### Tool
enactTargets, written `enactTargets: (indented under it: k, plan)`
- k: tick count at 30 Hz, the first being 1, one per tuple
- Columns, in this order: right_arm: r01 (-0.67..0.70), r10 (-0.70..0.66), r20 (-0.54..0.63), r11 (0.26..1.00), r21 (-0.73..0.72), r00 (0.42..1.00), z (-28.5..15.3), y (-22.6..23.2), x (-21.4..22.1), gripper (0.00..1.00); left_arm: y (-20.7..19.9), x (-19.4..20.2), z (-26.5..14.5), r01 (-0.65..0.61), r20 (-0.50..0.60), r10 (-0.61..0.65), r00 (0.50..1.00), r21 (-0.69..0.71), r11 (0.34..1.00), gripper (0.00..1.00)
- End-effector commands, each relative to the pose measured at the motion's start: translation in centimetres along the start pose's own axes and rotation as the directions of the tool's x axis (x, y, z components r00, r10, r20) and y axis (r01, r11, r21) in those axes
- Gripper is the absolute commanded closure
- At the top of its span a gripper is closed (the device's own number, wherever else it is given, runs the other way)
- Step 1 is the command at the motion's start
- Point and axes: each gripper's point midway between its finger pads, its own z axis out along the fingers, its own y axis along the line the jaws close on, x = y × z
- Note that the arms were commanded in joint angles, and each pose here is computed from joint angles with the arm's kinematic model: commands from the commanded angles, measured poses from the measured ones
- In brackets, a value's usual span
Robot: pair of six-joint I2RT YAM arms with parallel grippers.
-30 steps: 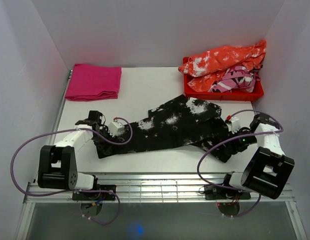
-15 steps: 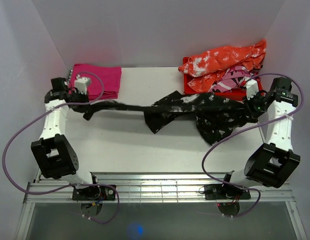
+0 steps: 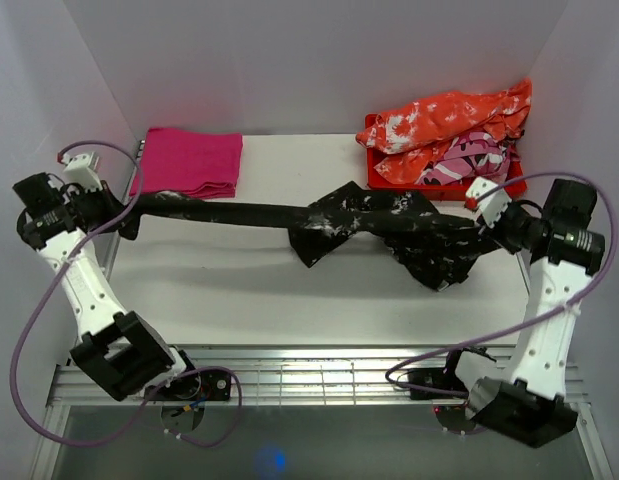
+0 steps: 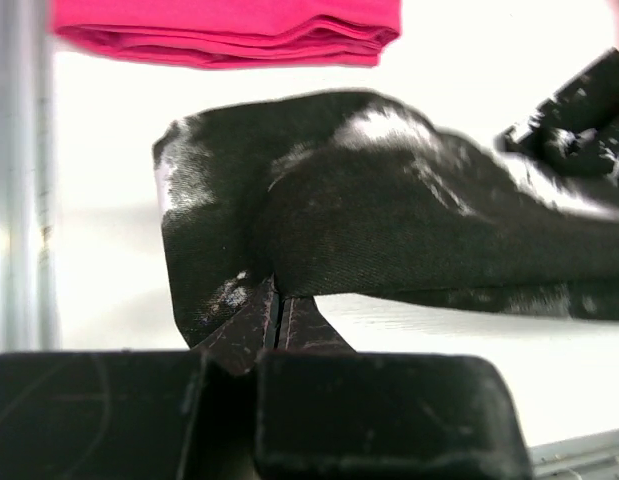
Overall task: Fold and stack the trousers
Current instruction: Flatten the trousers out
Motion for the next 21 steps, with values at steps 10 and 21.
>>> enactTargets:
  k: [10, 21]
  plan:
    - [0.202, -0.188, -0.118, 0.973, 0.116, 0.975, -0.3, -3.8, 2.5, 0.92, 1.5, -1.3, -2.0, -0.130, 0.071, 0.136, 0.988, -0.095, 0.987, 1.00]
    - [0.029, -0.008, -0.117, 0.984, 0.178, 0.993, 12.6, -16.0, -0.9, 0.92, 0.9, -7.2, 17.6, -0.077, -0.024, 0.076, 0.997, -0.073, 0.994, 1.00]
